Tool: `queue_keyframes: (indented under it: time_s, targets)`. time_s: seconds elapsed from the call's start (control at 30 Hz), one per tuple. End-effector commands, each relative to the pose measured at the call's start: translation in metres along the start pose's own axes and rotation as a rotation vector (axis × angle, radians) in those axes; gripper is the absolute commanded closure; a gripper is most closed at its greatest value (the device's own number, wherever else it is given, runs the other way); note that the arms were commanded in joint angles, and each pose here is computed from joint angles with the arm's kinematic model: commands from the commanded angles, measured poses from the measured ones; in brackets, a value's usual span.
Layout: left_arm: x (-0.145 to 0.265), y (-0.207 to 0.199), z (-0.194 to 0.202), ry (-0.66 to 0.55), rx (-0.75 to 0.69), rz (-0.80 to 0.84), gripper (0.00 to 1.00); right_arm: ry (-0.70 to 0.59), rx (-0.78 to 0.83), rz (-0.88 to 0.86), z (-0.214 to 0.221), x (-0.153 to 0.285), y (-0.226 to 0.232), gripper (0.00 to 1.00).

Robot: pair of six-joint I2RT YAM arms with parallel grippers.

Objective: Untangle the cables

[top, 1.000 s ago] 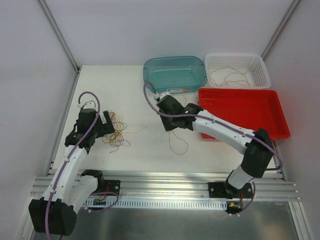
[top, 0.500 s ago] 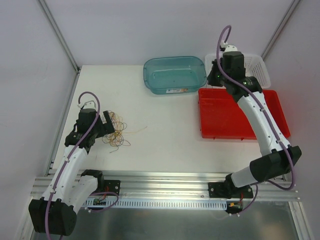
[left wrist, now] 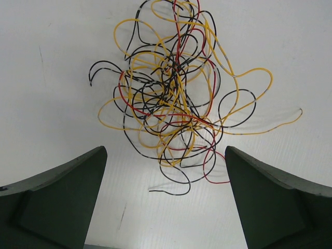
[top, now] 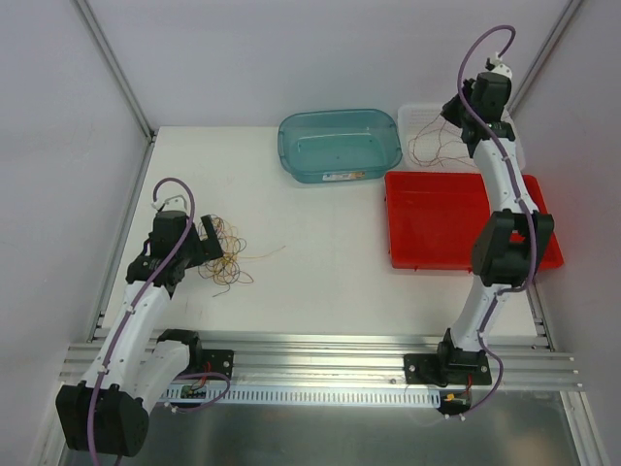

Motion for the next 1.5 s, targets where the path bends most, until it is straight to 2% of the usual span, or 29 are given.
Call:
queue_keyframes:
  time_s: [0.0,0.17,0.2,0.23,0.3,0.33,0.43,0.6,0.63,0.77,0.83,0.87,1.0,1.07,1.1,1.23,1.47]
  targets:
    - [0.001,-0.002,-0.002,0.005,-0.004,0.024,0.01,-0.141,-0.079,-0.117,-0.037,-0.031,0.005,0.99]
    - [-0.005,-0.004,0.0,0.025,-0.018,0.04,0.01,-0.186,-0.155,-0.085,-0.042,-0.096,-0.034,0.99]
    - [-0.006,-0.004,0.0,0.029,-0.02,0.04,0.01,-0.186,-0.183,-0.082,-0.042,-0.105,-0.039,0.95]
    - [-0.007,-0.004,0.0,0.039,-0.024,0.042,0.01,-0.186,-0.198,-0.078,-0.041,-0.111,-0.045,0.81]
    - [-0.009,-0.005,0.001,0.048,-0.028,0.047,0.01,-0.189,-0.23,-0.068,-0.038,-0.121,-0.055,0.64]
    - [-0.01,-0.005,0.001,0.055,-0.032,0.048,0.01,-0.19,-0.231,-0.065,-0.038,-0.122,-0.058,0.47]
    - [-0.01,-0.006,0.0,0.052,-0.031,0.056,0.01,-0.182,-0.206,-0.06,-0.038,-0.114,-0.057,0.27]
    - [-0.007,-0.007,-0.001,0.033,-0.027,0.073,0.01,-0.14,-0.17,-0.078,-0.037,-0.081,-0.05,0.1]
    - [-0.005,-0.007,-0.002,0.024,-0.025,0.076,0.01,-0.152,-0.157,-0.106,-0.046,-0.063,-0.038,0.07]
    - [-0.003,-0.008,-0.002,0.017,-0.019,0.095,0.01,-0.098,-0.099,-0.143,-0.045,-0.016,-0.021,0.03]
    - [-0.001,-0.009,-0.004,0.009,-0.014,0.103,0.01,-0.01,-0.07,-0.103,-0.025,0.003,-0.022,0.02]
    - [-0.001,-0.009,-0.003,0.007,-0.011,0.101,0.01,-0.024,-0.027,-0.12,-0.031,0.027,-0.011,0.01]
    - [0.0,-0.008,-0.003,-0.001,-0.003,0.091,0.01,0.058,0.077,-0.088,-0.004,0.089,0.005,0.01]
    - [0.0,-0.008,-0.003,0.002,0.009,0.086,0.01,0.148,0.101,-0.067,0.026,0.112,0.005,0.01]
    - [-0.001,-0.008,-0.003,0.005,0.016,0.084,0.01,0.14,0.115,-0.092,0.027,0.135,0.012,0.0]
    - [-0.008,-0.013,-0.011,0.045,0.083,0.074,0.03,0.255,0.165,-0.141,0.078,0.185,0.018,0.0]
    - [-0.043,-0.025,-0.032,0.174,0.225,0.033,0.1,0.453,0.228,-0.255,0.164,0.237,0.014,0.01]
Point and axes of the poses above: each gripper's point midway between its finger pads, its own x axis back along the fingers, its own y axis along the line the jaws close on, z = x × y, the point moved 9 cm from there along x, back along the fingers, and after that the axes turned 13 degrees about -x, right-handed, at the moved point
